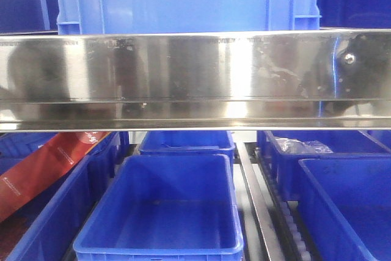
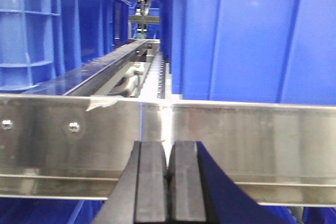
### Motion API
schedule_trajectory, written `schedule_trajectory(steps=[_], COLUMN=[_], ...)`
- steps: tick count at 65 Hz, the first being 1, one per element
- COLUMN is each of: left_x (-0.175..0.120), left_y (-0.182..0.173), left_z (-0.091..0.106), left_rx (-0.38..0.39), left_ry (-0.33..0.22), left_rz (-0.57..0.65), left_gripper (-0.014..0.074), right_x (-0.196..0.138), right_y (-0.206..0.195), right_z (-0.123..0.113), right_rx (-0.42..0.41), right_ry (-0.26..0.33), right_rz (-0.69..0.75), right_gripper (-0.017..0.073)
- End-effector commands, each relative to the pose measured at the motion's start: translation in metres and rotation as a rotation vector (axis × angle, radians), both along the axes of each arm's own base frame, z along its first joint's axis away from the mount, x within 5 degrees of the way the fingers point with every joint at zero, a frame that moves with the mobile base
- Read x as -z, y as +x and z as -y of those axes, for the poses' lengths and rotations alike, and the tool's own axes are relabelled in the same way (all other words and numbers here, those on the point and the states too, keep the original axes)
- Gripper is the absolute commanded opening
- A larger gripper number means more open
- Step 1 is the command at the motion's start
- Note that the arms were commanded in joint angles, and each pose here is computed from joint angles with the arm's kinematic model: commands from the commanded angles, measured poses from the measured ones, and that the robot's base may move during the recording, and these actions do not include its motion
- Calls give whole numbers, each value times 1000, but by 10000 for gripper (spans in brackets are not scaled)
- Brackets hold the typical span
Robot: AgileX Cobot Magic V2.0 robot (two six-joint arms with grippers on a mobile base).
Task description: Place valve from conveyor to right shelf box
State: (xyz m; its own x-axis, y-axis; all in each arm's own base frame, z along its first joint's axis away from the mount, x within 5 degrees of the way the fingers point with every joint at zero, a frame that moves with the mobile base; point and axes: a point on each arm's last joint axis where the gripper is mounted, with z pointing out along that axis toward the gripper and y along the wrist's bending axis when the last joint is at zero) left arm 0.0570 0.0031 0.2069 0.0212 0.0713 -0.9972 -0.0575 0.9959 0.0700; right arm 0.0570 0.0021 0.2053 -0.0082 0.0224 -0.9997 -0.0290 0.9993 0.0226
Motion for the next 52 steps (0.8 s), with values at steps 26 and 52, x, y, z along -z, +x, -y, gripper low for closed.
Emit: schedule_trajectory(steps=[26, 52], left_x=[-3, -3], left_y=[-1, -1], left_z=[0, 0], left_rx=[6, 6], left_ry=[-9, -9], left_rz=[29, 29], left_gripper=[-111, -111], right_x=[-2, -2], right_y=[-1, -1], right_z=[1, 1], right_rx=[7, 7], right_ry=[1, 1], right_rz=[28, 28], right_gripper=[-160, -160])
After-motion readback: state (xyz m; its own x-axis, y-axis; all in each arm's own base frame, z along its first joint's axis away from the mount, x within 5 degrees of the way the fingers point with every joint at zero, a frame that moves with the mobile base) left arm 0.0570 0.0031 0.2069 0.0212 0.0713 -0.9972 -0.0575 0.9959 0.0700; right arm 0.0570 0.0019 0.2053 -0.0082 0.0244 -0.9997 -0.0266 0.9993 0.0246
